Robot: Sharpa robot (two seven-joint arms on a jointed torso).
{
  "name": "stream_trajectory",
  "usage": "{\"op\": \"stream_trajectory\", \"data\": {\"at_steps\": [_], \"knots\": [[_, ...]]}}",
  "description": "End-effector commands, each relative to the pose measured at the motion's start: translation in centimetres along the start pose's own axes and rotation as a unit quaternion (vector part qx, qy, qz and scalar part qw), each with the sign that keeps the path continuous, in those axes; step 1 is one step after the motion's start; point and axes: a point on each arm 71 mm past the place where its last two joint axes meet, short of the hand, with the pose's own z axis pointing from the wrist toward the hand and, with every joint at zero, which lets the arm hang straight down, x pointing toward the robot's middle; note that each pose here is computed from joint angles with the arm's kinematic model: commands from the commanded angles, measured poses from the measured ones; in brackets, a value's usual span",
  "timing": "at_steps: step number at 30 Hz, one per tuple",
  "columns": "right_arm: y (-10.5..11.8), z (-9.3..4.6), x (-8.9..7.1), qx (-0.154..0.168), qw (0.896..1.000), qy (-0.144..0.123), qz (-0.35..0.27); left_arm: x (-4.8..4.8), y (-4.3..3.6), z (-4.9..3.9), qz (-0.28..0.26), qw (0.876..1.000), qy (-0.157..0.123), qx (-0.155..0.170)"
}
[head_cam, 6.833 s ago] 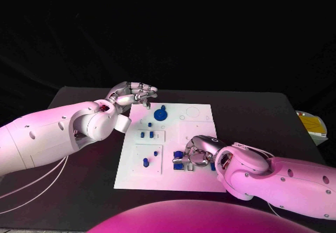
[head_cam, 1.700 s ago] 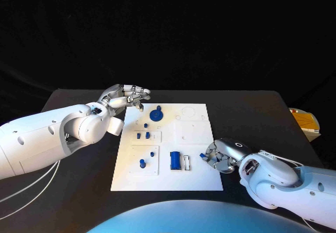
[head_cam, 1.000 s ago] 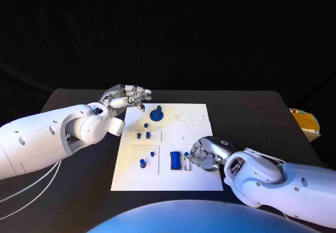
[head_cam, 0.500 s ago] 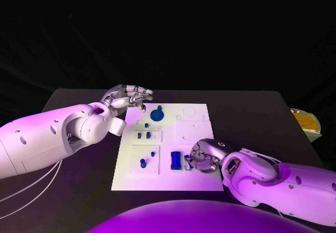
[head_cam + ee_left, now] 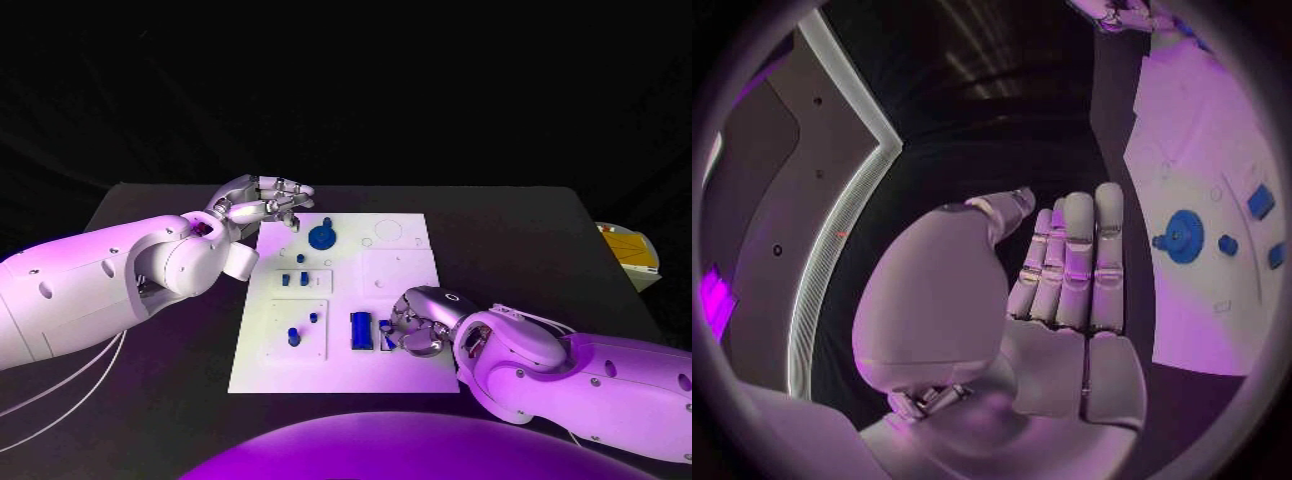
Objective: Assemble the parts on the task board
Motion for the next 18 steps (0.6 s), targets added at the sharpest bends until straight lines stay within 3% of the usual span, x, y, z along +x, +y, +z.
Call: {"op": "stream_trajectory", "data": {"at_steps": [1,18], "knots": [[-0.09,-0.01,0.66,0.007,1.0,0.023,-0.013,0.29,-0.07,0.03,-0.001,1.0,0.011,0.002],[-0.26,-0.02,0.43,0.005,1.0,0.009,-0.009,0.19,-0.04,0.0,0.0,1.0,0.01,0.0]]}}
